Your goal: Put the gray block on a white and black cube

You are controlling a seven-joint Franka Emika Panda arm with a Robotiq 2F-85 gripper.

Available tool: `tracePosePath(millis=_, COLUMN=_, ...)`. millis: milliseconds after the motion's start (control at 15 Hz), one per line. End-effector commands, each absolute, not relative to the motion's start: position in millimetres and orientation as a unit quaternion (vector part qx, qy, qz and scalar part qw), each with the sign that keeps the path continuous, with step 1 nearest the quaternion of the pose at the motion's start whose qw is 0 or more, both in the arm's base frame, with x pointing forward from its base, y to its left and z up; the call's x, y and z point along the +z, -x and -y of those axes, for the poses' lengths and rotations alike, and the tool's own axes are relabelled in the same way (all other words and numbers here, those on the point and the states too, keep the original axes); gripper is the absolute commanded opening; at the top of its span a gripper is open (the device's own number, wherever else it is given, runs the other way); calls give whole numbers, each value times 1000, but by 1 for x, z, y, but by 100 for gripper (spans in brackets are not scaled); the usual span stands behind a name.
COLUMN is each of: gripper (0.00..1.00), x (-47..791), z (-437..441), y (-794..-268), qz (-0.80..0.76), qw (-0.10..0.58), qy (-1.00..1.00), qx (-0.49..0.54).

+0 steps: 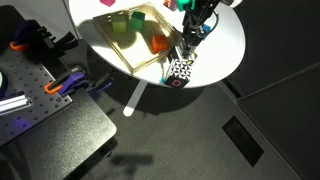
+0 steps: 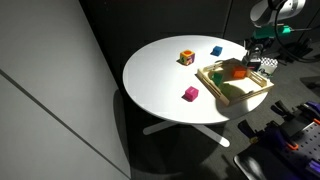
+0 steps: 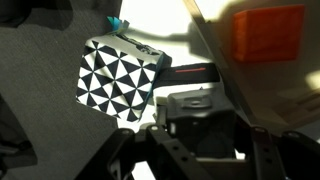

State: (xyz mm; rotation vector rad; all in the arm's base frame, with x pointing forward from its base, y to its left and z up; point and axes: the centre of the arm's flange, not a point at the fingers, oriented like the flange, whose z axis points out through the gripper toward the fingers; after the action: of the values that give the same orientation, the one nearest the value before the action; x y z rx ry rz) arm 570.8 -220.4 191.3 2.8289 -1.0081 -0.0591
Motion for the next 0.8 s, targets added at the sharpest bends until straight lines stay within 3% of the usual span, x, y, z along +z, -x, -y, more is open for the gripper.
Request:
tracePosePath(millis=0, gripper=85, x=194, z=224, y=-581, qz=336, qw=76, qy=-938, qx=-30)
tracePosePath(millis=200, gripper=100, x=200, z=222, y=-578, qz=331, qw=70, qy=-940, qx=-31)
tracePosePath(millis=733, gripper=100, x=234, z=206, y=-571, qz=293, qw=49, qy=-955, qx=-23)
